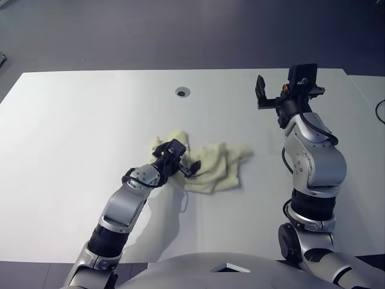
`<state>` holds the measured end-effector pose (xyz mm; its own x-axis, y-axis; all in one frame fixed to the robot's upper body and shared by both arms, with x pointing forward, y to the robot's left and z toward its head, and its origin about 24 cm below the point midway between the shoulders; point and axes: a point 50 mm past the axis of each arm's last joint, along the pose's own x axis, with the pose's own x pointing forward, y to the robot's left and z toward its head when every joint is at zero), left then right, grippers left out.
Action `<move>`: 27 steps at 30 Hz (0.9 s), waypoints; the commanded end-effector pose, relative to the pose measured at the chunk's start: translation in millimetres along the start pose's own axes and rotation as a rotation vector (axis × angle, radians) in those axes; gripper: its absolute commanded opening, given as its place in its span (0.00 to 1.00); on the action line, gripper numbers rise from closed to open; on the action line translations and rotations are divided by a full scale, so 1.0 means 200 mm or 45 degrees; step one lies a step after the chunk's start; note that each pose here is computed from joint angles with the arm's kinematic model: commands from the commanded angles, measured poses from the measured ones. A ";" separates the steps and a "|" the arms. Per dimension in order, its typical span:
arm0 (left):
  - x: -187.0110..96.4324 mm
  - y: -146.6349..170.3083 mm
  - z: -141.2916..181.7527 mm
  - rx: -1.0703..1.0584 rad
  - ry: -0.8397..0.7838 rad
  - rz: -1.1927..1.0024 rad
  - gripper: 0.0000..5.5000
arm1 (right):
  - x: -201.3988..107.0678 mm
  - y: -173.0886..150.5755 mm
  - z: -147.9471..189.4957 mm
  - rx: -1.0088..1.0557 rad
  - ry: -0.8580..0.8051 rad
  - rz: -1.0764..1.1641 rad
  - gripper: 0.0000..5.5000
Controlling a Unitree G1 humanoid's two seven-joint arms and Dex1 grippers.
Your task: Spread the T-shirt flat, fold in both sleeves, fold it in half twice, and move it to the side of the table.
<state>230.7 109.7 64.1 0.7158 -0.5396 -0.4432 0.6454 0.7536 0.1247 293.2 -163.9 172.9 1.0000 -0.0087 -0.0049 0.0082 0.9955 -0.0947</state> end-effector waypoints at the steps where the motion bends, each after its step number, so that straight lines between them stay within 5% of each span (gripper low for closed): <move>1: -0.04 -0.01 0.06 -0.001 -0.017 -0.013 0.98 | -0.01 -0.02 0.01 -0.025 -0.012 0.008 0.98; 4: -0.07 0.03 0.14 -0.065 -0.105 0.009 0.98 | 0.00 -0.05 0.04 -0.025 -0.027 0.143 0.98; 11: -0.19 0.19 0.39 -0.162 -0.382 0.022 0.98 | -0.01 -0.01 0.01 -0.060 0.245 0.997 0.98; 17: -0.27 0.36 0.44 -0.006 -0.370 0.215 0.98 | 0.01 0.04 -0.08 -0.328 0.515 1.581 0.98; 27: -0.33 0.38 0.45 0.096 -0.357 0.244 0.98 | 0.07 0.10 -0.15 -0.550 0.691 1.848 0.98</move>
<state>259.2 168.8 180.7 0.8620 -0.4849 -0.1478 0.5069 0.8251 0.2496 304.8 -149.1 138.6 0.0653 0.7663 -0.6392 -0.9902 0.1291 0.0537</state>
